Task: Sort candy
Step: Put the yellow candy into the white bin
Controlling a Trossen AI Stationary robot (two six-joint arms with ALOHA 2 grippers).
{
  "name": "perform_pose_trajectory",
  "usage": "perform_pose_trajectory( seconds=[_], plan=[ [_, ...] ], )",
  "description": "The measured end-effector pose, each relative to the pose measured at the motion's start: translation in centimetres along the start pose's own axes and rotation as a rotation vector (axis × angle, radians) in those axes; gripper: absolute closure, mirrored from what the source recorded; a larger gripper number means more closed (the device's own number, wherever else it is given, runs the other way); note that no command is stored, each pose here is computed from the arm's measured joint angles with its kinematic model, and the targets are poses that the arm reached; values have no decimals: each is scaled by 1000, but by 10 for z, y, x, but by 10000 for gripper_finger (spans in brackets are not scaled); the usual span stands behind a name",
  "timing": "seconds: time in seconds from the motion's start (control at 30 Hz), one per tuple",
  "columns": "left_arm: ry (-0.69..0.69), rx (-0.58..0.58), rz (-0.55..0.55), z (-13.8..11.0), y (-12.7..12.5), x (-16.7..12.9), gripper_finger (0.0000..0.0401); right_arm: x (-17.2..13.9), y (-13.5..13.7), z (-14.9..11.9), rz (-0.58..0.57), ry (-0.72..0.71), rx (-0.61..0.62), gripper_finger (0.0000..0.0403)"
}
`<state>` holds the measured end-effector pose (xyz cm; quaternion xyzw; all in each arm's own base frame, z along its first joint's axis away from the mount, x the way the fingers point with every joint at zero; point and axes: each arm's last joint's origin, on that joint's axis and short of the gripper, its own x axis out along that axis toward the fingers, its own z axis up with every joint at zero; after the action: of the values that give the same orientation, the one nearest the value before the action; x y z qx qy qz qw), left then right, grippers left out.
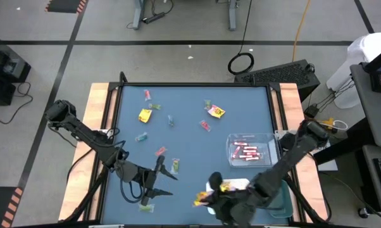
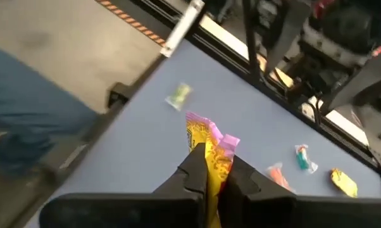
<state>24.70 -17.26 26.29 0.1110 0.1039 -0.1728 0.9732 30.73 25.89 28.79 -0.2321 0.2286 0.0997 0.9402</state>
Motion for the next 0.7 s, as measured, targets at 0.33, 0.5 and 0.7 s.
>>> perform_pose_trajectory(
  seconds=[0.33,0.5,0.7],
  plan=[
    [3,-8,14,0,3,1,136,-78,0,22,-74,-96,-118,392],
    [9,-26,10,-1,2,1,136,-94,6,19,-154,-63,-222,392],
    [47,-29,1,-5,0,0,136,-105,19,13,-187,-38,-220,392]
  ],
)
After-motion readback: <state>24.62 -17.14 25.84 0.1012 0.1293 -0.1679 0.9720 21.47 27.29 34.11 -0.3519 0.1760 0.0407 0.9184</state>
